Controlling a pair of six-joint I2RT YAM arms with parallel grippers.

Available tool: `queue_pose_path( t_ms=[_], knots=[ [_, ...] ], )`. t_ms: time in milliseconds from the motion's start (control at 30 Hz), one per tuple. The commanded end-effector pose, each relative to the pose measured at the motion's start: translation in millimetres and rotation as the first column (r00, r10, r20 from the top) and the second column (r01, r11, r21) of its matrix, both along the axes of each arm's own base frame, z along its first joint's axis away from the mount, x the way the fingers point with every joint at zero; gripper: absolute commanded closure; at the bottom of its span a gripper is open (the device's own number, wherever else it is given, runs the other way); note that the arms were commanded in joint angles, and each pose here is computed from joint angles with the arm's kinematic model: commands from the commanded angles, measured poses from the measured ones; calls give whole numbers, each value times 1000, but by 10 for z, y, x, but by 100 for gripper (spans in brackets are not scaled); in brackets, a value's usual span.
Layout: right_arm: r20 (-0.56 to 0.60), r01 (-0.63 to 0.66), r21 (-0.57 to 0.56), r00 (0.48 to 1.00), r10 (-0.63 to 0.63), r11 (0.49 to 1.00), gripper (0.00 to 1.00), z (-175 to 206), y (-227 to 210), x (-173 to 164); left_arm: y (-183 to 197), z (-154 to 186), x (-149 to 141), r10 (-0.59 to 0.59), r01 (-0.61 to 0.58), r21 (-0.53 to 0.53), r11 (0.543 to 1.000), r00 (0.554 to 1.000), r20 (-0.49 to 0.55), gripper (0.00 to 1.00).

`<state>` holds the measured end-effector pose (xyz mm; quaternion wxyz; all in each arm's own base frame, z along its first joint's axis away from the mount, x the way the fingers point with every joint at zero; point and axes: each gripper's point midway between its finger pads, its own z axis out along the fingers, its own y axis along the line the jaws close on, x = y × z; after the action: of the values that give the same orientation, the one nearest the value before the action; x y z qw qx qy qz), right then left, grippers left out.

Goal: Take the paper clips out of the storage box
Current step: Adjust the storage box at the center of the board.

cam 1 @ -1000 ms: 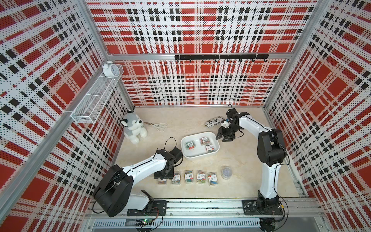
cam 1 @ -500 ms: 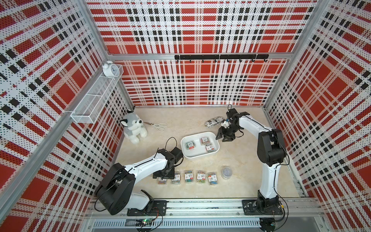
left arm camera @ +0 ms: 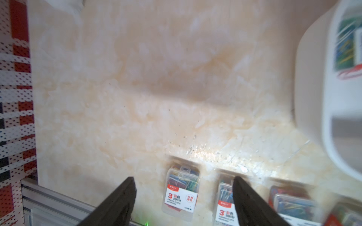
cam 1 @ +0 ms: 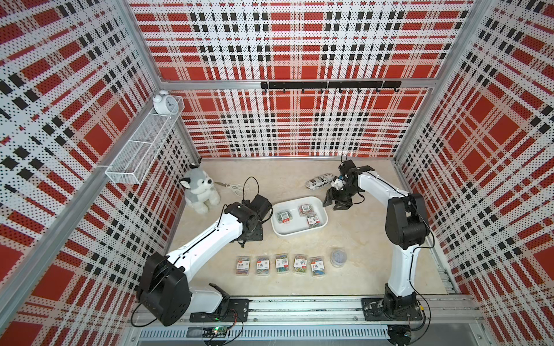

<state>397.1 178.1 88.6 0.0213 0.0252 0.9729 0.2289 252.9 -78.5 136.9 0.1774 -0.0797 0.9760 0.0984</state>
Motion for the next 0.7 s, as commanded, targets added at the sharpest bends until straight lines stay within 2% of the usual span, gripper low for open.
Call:
queue_pose_path(
  t_ms=[0,167,300,467,667],
  knots=[
    [96,31,-7,995,-30,999,38,403,-60,106,112,448,260,23,-25,14,1000,990,142,20],
    [158,61,-62,986,-51,996,37,618,-120,128,95,973,638,84,-51,-103,993,934,346,20],
    [194,29,-122,981,-5,992,39,754,-10,89,90,1146,829,149,-53,-222,974,883,444,21],
    [202,-75,-201,973,116,977,41,825,365,-36,76,1131,971,222,-46,-353,934,851,476,22],
    [139,-181,-246,966,219,952,39,642,796,-295,64,1031,1010,233,-47,-378,924,855,463,21]
  ],
)
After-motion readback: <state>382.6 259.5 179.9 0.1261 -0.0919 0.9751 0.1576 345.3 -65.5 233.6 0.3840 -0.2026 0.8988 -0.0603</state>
